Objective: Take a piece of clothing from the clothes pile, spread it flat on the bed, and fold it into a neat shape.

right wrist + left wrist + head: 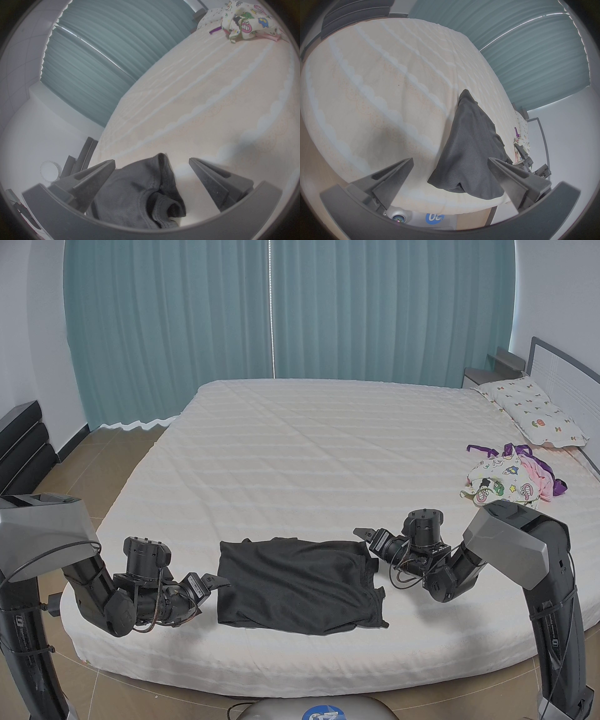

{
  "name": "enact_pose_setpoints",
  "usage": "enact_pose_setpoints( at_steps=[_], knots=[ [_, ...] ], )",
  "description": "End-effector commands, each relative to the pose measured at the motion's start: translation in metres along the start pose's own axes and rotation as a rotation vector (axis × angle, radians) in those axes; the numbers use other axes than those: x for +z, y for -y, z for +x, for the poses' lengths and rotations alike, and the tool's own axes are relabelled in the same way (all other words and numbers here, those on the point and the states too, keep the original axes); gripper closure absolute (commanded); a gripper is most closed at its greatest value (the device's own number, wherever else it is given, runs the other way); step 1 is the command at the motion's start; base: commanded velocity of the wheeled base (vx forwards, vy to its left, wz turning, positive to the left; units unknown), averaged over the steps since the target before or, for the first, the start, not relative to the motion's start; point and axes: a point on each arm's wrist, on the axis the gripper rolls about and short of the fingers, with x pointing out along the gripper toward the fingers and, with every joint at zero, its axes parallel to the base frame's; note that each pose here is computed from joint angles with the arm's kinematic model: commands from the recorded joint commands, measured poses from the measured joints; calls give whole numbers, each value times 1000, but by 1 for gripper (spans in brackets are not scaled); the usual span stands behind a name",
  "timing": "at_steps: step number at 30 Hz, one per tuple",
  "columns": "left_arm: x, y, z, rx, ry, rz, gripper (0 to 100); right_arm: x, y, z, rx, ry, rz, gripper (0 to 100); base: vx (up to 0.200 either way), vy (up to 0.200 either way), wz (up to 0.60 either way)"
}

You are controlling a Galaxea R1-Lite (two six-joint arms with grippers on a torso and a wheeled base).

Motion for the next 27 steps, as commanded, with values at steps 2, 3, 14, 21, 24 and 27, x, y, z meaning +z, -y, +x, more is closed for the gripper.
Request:
enact_pose_setpoints(
  at_steps=[2, 3, 14, 21, 24, 27],
  knots=[
    [0, 1, -1, -7, 2, -24, 0, 21, 12, 9, 10, -21, -4, 0, 0, 0, 0],
    [0, 1, -1, -7, 2, -24, 0, 20, 14, 10, 9, -27, -5, 0, 0, 0, 0],
    [1, 2, -2, -10, 6, -25, 0, 2, 3, 21, 50, -61, -26, 0, 0, 0, 0],
    [1, 2, -2, -11, 7, -25, 0, -5, -3, 27, 66, -69, -44, 0, 0, 0, 0],
    [1, 2, -2, -11, 7, -25, 0, -6, -4, 29, 70, -69, -47, 100, 0, 0, 0],
    [1, 2, -2, -10, 5, -24, 0, -4, -2, 30, 65, -59, -44, 100, 0, 0, 0]
  ],
)
